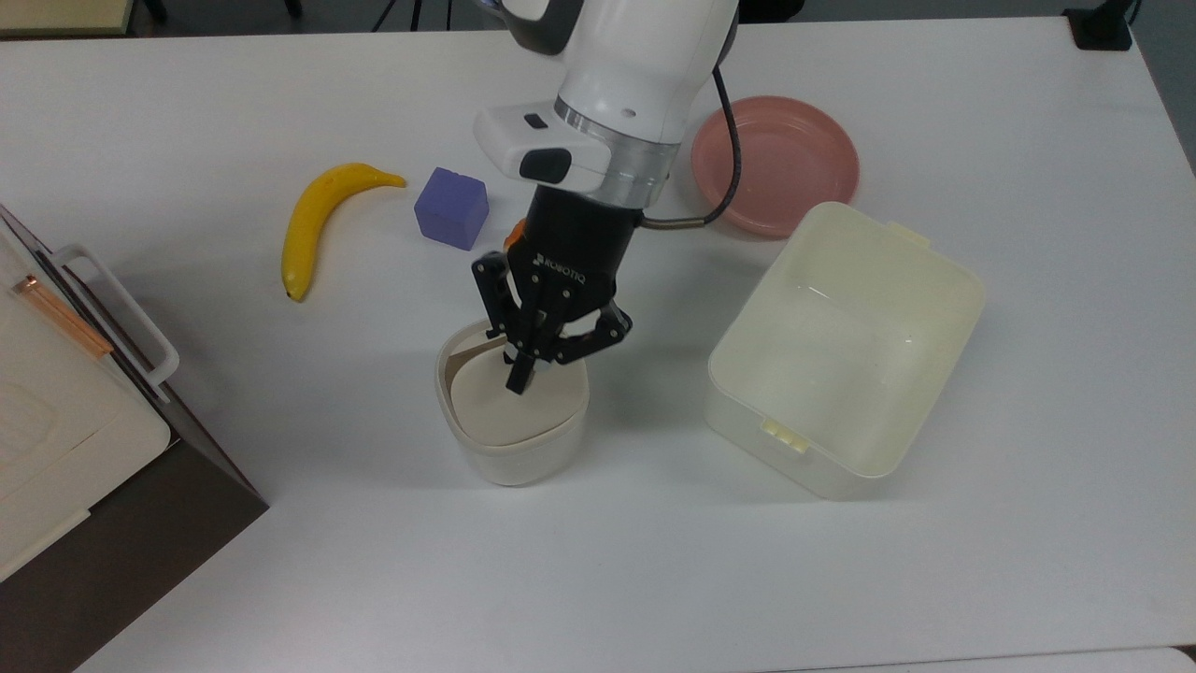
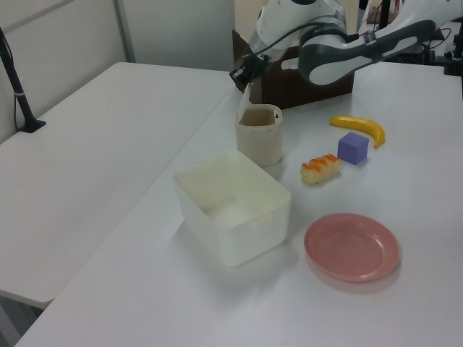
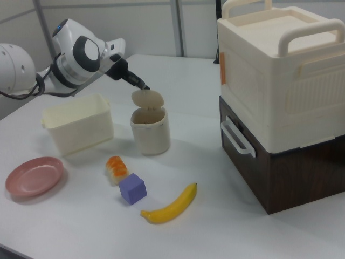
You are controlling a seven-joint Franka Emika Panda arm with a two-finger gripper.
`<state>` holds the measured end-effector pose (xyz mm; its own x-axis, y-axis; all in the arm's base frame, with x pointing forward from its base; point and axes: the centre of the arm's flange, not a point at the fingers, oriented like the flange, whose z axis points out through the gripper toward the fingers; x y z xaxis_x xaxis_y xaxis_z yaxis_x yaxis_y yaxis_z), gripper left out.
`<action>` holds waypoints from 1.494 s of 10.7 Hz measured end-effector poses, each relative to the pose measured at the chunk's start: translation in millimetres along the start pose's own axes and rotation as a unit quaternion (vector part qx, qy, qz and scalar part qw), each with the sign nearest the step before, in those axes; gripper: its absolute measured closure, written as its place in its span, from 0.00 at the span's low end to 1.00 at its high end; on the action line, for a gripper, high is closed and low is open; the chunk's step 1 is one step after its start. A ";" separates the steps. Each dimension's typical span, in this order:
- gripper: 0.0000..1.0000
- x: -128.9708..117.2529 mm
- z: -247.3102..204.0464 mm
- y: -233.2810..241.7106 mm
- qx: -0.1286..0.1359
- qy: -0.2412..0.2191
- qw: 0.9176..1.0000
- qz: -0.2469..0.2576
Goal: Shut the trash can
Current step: 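Press the gripper down on the lid to seat it closed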
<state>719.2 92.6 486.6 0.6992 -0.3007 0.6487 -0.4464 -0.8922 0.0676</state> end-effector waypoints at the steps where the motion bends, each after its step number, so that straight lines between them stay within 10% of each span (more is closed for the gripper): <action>1: 0.99 -10.8 0.7 7.1 -0.011 -0.003 1.000 -0.015; 8: 0.99 -64.2 45.4 43.0 -0.068 -0.041 0.994 -0.070; 16: 0.99 -70.1 43.6 45.4 -0.075 -0.036 0.993 -0.087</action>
<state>674.3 58.5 411.1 0.8086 -0.1737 0.5622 -0.3891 -0.8745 0.2894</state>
